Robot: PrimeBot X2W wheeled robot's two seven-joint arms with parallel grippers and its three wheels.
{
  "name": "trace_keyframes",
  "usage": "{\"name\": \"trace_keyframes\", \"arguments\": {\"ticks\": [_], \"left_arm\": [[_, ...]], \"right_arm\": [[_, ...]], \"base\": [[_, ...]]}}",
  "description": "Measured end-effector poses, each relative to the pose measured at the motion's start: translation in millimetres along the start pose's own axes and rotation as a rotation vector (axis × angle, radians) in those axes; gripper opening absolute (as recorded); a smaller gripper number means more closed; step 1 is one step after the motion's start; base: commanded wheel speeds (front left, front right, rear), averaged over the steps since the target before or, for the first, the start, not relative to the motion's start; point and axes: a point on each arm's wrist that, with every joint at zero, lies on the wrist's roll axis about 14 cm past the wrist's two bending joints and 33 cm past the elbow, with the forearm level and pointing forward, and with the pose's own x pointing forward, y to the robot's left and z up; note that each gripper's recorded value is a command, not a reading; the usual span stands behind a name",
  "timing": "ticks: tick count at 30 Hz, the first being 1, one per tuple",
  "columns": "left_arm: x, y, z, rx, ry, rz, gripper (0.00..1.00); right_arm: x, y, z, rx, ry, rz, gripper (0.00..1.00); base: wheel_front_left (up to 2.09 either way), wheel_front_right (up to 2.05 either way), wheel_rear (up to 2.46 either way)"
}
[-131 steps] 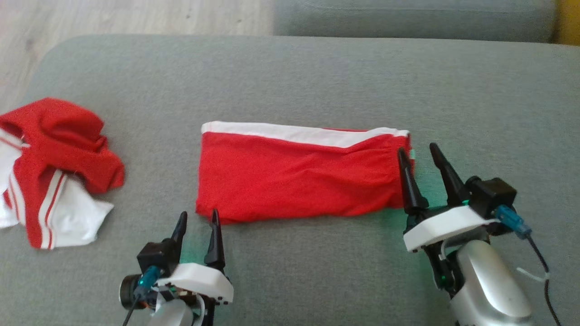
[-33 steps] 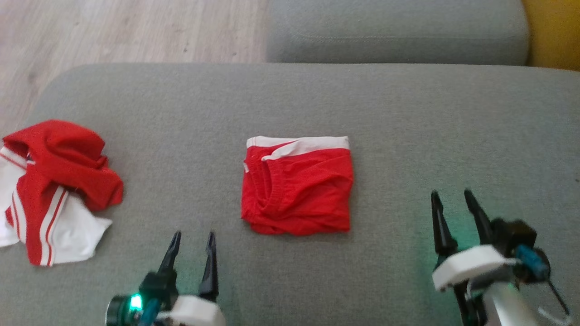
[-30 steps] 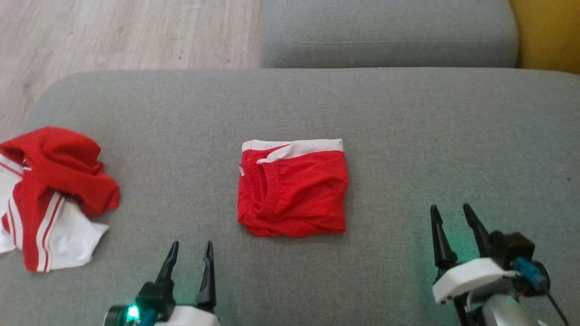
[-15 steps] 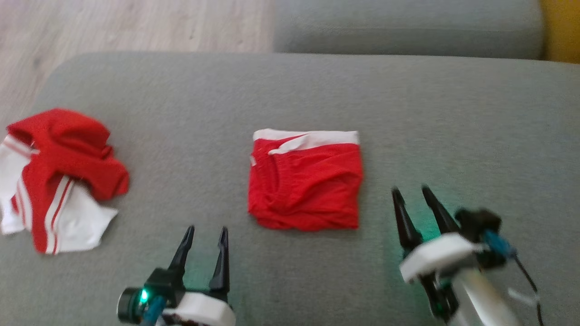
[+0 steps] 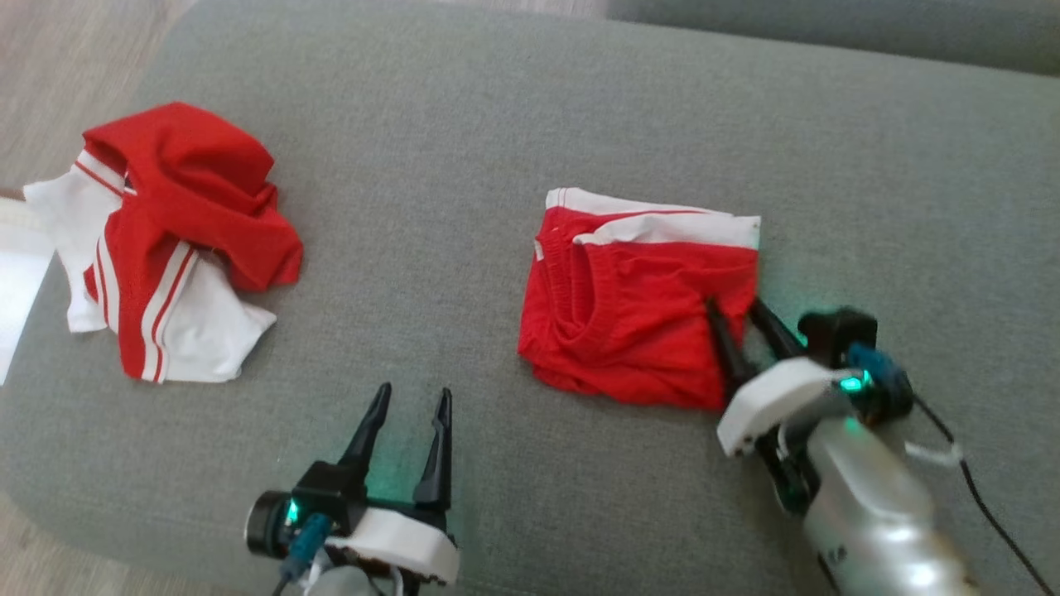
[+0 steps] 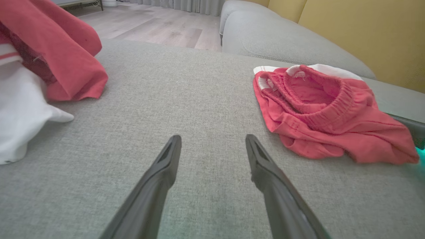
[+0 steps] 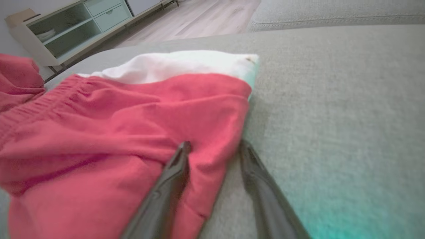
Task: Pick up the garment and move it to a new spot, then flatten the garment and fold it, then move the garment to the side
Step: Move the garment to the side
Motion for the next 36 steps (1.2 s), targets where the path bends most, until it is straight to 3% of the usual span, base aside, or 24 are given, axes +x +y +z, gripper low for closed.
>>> {"name": "trace_keyframes", "arguments": {"ticks": [4, 10, 20, 21, 27, 31, 36], "left_arm": [[7.8, -2.6, 3.0, -0.001, -0.004, -0.011, 1.0], [22.8, -28.3, 6.7, 0.015, -0.012, -0.103, 1.0], [47.7, -152.2, 12.5, 0.048, -0.02, -0.502, 1.0], [47.1, -179.6, 12.6, 0.055, -0.02, -0.588, 1.0], [33.4, -239.2, 2.8, 0.058, 0.009, -0.781, 1.0], [28.3, -253.9, -4.6, 0.056, 0.031, -0.836, 1.0], [30.2, -244.2, -12.9, 0.047, 0.056, -0.818, 1.0]], "right_arm": [[8.5, -7.3, 12.5, -0.008, -0.018, -0.013, 0.0], [-20.8, -43.3, 15.4, 0.002, -0.047, -0.127, 0.0], [-129.2, -125.3, 7.0, 0.071, -0.12, -0.452, 0.0], [-150.3, -135.2, 1.8, 0.094, -0.129, -0.509, 0.0], [-203.2, -154.5, -15.1, 0.144, -0.142, -0.65, 0.0], [-219.9, -165.5, -19.7, 0.151, -0.139, -0.707, 0.0], [-209.9, -183.1, -8.3, 0.081, -0.111, -0.716, 0.0]], "base": [[0.0, 0.0, 0.0], [0.0, 0.0, 0.0], [0.0, 0.0, 0.0], [0.0, 0.0, 0.0], [0.0, 0.0, 0.0], [0.0, 0.0, 0.0], [0.0, 0.0, 0.0]]}}
